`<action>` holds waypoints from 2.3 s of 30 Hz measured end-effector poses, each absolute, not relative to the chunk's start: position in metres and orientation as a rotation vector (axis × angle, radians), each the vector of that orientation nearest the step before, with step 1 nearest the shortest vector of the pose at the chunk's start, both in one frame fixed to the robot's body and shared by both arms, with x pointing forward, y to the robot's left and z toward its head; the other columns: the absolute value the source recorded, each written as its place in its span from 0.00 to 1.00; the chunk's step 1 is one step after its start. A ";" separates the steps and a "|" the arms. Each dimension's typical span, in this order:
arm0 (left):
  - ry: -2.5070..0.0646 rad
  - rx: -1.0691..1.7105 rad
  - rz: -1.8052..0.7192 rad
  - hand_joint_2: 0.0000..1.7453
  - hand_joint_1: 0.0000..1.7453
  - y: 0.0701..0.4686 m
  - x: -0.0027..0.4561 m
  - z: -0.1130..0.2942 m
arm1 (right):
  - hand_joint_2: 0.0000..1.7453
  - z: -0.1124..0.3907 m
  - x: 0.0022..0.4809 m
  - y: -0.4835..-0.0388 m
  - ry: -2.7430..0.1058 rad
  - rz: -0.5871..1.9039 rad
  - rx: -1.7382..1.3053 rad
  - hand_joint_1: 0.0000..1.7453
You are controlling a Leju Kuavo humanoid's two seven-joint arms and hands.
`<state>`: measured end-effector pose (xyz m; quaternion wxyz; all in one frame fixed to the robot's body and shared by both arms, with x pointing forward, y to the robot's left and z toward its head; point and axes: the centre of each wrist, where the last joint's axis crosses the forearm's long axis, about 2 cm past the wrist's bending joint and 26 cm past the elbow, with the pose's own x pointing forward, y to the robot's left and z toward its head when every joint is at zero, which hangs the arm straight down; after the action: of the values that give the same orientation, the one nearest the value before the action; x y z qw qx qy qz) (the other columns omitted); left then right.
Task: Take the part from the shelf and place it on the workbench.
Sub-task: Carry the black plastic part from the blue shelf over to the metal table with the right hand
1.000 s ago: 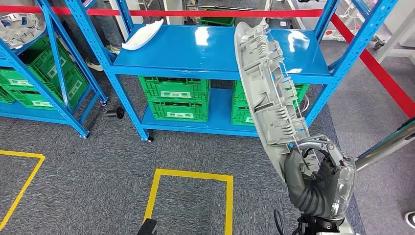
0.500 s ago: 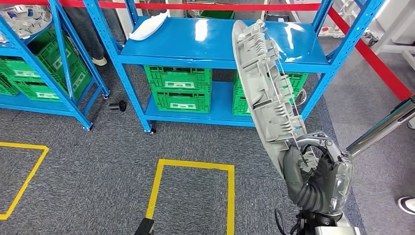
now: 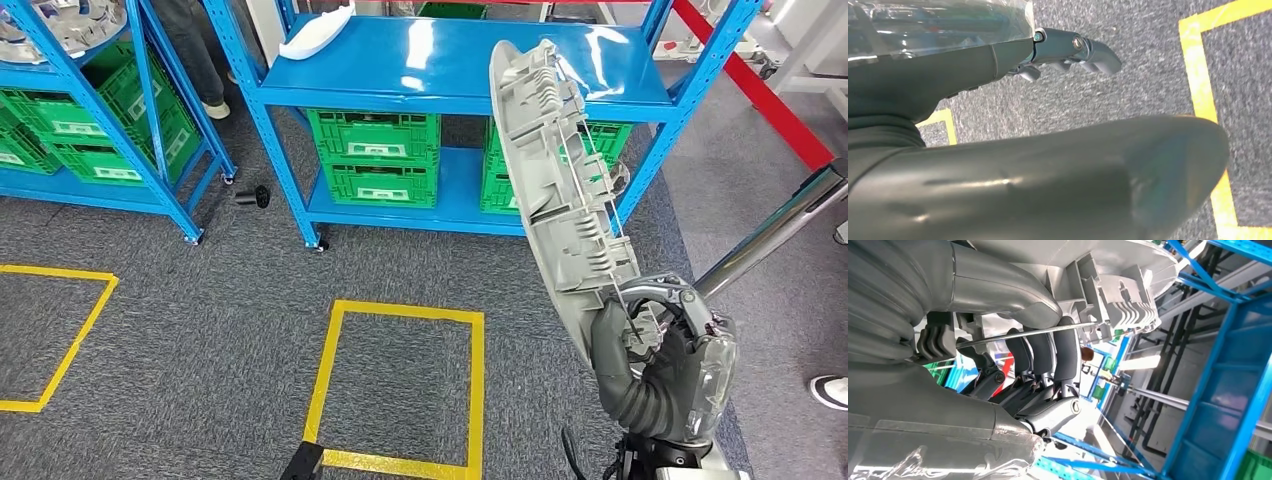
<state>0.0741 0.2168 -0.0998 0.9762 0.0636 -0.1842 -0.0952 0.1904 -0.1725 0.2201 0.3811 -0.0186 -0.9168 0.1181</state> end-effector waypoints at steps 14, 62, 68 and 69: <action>-0.375 0.132 -0.194 1.00 0.00 0.218 0.077 -0.099 | 1.00 0.218 0.189 -0.175 -2.330 0.295 -0.063 1.00; -0.411 0.138 -0.259 1.00 0.00 0.213 0.080 -0.098 | 1.00 0.215 0.187 -0.178 -2.308 0.295 -0.084 1.00; -0.403 0.140 -0.282 1.00 0.00 0.212 0.078 -0.098 | 1.00 0.212 0.181 -0.181 -2.294 0.315 -0.122 1.00; -0.401 0.140 -0.284 1.00 0.00 0.212 0.078 -0.098 | 1.00 0.212 0.179 -0.182 -2.290 0.321 -0.132 1.00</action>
<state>0.0784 0.2121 -0.0981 0.9675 0.0691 -0.1985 -0.1404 0.1789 -0.1820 0.2118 0.4010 -0.0522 -0.9057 0.1271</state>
